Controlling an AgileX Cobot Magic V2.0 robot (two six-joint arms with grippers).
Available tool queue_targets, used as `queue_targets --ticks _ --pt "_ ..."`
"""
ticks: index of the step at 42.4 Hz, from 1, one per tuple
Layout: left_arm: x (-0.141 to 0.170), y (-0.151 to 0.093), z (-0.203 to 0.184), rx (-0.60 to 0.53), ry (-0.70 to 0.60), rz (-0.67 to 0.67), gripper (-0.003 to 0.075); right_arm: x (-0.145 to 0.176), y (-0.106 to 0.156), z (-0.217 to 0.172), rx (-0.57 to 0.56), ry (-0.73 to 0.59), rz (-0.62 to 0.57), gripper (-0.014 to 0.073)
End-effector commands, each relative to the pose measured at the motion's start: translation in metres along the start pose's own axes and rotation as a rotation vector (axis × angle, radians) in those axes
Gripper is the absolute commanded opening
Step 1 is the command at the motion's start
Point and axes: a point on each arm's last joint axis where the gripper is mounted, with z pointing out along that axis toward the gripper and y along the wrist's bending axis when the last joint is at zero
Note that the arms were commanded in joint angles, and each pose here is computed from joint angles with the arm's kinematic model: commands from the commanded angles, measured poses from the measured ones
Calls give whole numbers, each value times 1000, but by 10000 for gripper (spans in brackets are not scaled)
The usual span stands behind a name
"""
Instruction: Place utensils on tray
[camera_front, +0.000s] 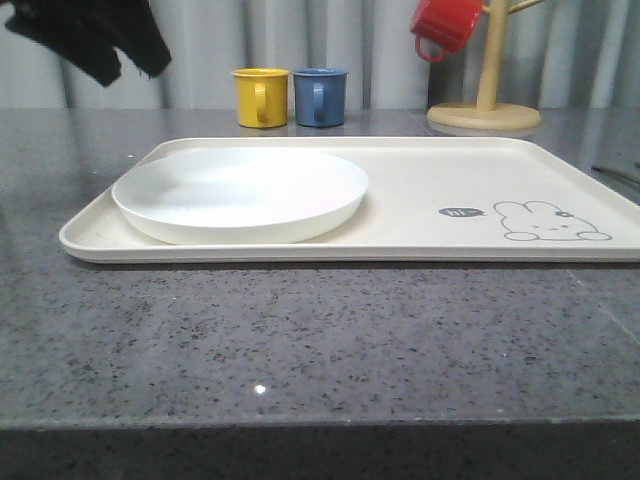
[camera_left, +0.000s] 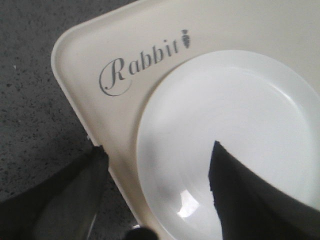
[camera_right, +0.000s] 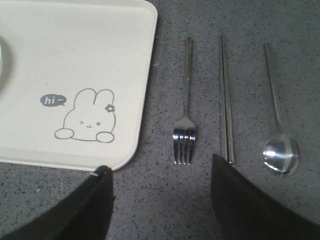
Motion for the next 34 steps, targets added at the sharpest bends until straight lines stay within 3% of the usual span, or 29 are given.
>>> queue_targets --ticks 1,10,16,26,34 --pt "-6 -44 -47 -5 -93 127 439 -15 -1 -6 11 -94 -11 461" --pt "28 -108 -91 -103 -137 290 439 -16 -1 -6 11 -95 -11 461" --pt "60 -127 -109 -116 -175 311 439 -17 -1 -6 11 -114 -11 461" --pt "111 -132 -135 10 -252 275 438 -16 -1 -6 16 -95 -18 461" --pt "136 -124 -152 15 -327 274 438 -25 -3 1 37 85 -35 461"
